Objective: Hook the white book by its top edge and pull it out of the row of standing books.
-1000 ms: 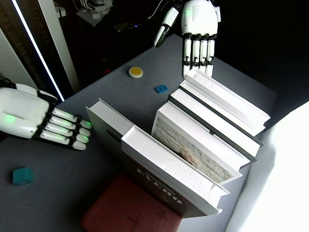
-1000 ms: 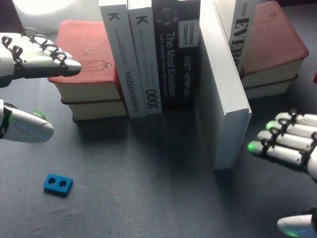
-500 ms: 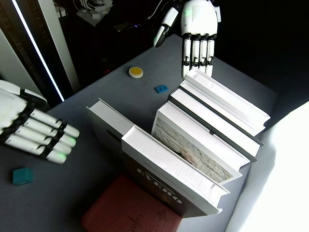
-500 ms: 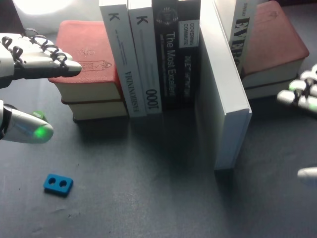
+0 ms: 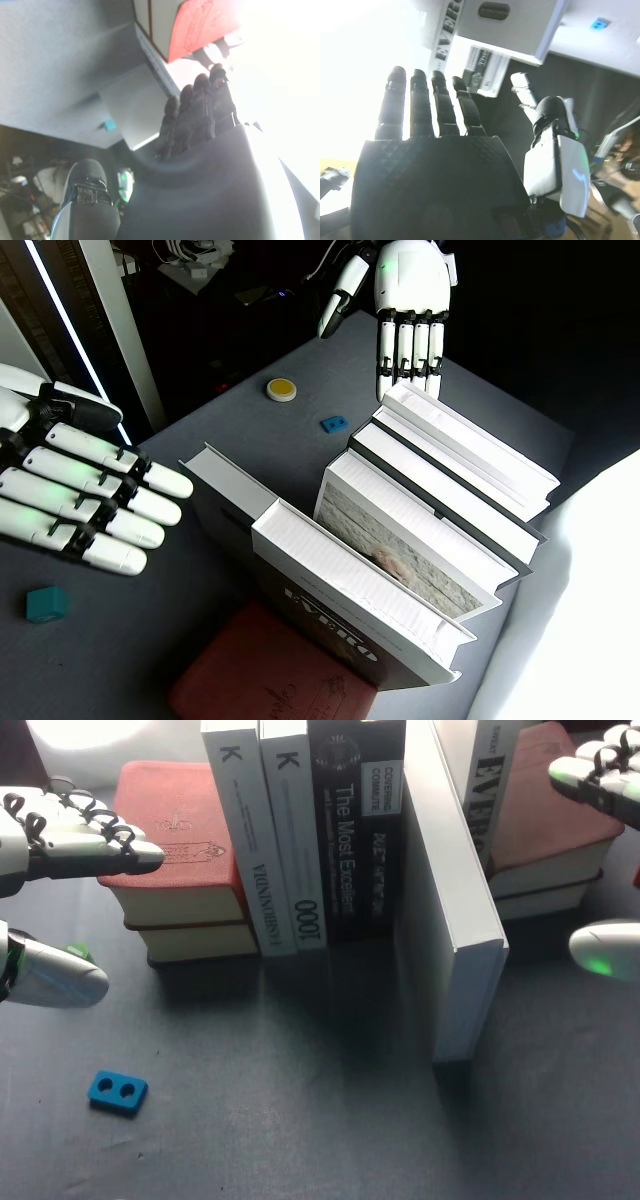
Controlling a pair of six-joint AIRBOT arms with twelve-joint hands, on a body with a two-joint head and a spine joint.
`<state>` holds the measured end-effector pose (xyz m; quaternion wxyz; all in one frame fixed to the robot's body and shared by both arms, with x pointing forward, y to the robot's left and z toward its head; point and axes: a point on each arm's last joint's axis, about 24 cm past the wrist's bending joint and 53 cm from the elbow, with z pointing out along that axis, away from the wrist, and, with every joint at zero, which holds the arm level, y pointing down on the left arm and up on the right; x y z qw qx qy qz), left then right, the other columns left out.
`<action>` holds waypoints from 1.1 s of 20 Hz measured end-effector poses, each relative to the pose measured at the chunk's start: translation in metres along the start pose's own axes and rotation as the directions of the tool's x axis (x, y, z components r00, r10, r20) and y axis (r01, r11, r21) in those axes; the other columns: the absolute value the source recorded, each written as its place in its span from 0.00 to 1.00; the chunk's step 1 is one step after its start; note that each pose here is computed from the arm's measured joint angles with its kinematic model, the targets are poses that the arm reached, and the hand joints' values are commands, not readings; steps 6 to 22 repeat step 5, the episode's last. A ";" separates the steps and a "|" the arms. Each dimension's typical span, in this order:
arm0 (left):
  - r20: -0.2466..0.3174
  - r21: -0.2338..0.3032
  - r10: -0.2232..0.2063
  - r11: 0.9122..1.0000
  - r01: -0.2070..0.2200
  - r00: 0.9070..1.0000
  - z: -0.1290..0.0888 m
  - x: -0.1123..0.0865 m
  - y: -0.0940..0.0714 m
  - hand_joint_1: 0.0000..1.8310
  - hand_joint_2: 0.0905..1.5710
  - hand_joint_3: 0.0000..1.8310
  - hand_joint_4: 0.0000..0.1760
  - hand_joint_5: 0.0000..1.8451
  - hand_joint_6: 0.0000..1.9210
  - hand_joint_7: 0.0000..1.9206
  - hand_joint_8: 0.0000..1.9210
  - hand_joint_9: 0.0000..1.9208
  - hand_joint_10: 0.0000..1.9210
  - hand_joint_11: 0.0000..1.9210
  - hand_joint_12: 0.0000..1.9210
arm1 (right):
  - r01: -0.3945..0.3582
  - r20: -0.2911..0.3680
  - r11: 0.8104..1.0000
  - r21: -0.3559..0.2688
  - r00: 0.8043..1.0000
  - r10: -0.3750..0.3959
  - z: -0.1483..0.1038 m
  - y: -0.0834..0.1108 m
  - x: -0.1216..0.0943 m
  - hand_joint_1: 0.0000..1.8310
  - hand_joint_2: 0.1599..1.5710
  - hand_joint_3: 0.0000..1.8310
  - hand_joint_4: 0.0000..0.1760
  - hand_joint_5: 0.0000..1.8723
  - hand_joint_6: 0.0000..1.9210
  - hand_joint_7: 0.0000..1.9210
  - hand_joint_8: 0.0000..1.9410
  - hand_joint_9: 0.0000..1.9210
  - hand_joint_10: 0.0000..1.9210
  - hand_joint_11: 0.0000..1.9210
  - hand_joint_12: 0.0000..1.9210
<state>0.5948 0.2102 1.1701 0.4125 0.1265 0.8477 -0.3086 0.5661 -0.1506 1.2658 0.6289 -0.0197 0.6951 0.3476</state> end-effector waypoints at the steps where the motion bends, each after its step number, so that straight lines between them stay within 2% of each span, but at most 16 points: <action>1: 0.000 0.000 0.000 1.000 0.000 1.000 0.000 0.000 0.000 0.00 0.71 0.00 0.00 0.00 0.00 0.00 0.00 0.00 0.00 0.00 0.00 | -0.003 0.008 1.000 -0.007 1.000 0.003 0.001 0.003 -0.003 0.00 0.67 0.00 0.00 0.00 0.00 0.00 0.00 0.00 0.00 0.00 0.00; 2: 0.000 0.000 0.000 1.000 0.000 1.000 0.000 0.000 0.000 0.00 0.71 0.00 0.00 0.00 0.00 0.00 0.00 0.00 0.00 0.00 0.00 | -0.012 0.020 1.000 -0.028 1.000 0.013 0.004 0.010 -0.010 0.00 0.68 0.00 0.00 0.00 0.00 0.00 0.00 0.00 0.00 0.00 0.00; 5: 0.000 0.000 0.000 1.000 0.000 1.000 0.000 0.000 0.000 0.00 0.71 0.00 0.00 0.00 0.00 0.00 0.00 0.00 0.00 0.00 0.00 | -0.021 0.047 0.999 -0.050 0.999 0.023 0.006 0.018 -0.023 0.00 0.68 0.00 0.00 0.00 0.00 0.00 0.00 0.00 0.00 0.00 0.00; 22: 0.000 0.000 0.000 1.000 0.000 1.000 0.000 0.000 0.000 0.00 0.71 0.00 0.00 0.00 0.00 0.00 0.00 0.00 0.00 0.00 0.00 | -0.021 0.047 0.999 -0.050 0.999 0.023 0.006 0.018 -0.023 0.00 0.68 0.00 0.00 0.00 0.00 0.00 0.00 0.00 0.00 0.00 0.00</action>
